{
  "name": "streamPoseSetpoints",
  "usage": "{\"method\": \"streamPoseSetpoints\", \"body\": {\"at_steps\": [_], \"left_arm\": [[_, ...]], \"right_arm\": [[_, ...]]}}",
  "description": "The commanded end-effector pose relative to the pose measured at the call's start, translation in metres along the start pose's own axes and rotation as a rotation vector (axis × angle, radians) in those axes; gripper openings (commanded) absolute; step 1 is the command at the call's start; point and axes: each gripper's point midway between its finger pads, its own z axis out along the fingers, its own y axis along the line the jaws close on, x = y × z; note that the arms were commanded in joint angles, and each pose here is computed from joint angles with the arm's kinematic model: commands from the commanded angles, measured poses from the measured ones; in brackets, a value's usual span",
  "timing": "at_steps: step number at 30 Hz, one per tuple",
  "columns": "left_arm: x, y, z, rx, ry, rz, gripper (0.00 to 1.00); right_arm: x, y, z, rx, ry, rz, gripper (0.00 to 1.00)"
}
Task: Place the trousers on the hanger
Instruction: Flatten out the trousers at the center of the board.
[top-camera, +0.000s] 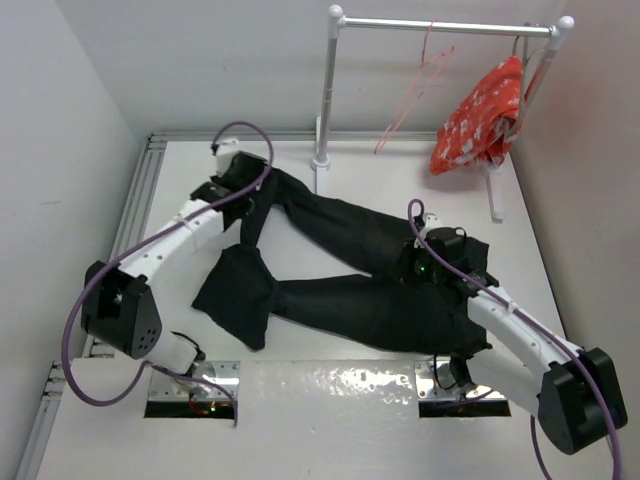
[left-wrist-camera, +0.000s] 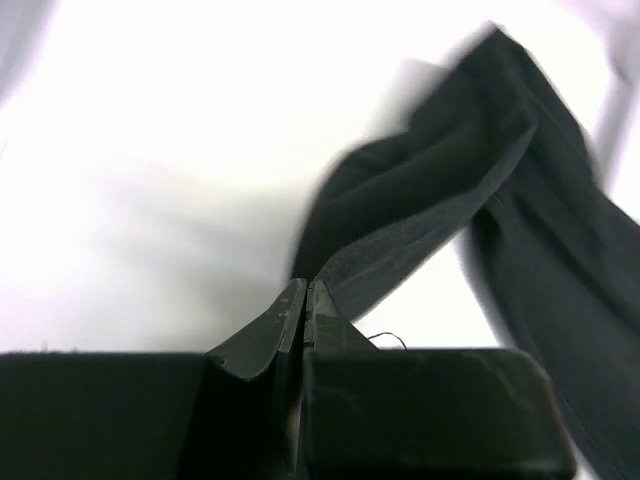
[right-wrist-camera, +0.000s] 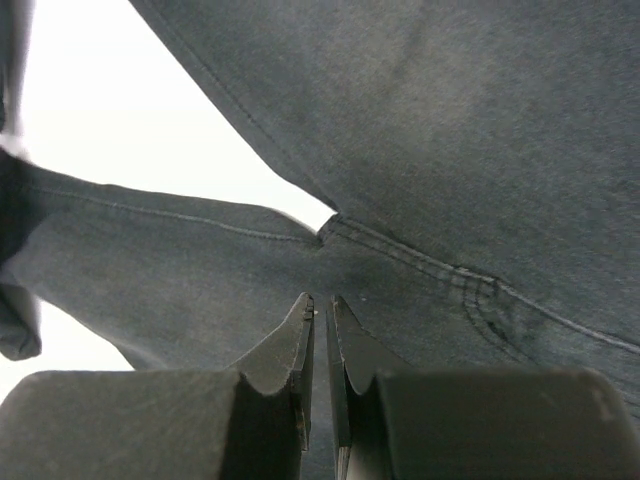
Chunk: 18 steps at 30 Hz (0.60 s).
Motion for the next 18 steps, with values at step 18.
{"method": "streamPoseSetpoints", "body": {"at_steps": [18], "left_arm": [[-0.090,0.171,0.110,-0.436,0.048,-0.158,0.00]], "right_arm": [[-0.038,-0.047,-0.020,0.299,-0.203,0.022,0.10]]}}
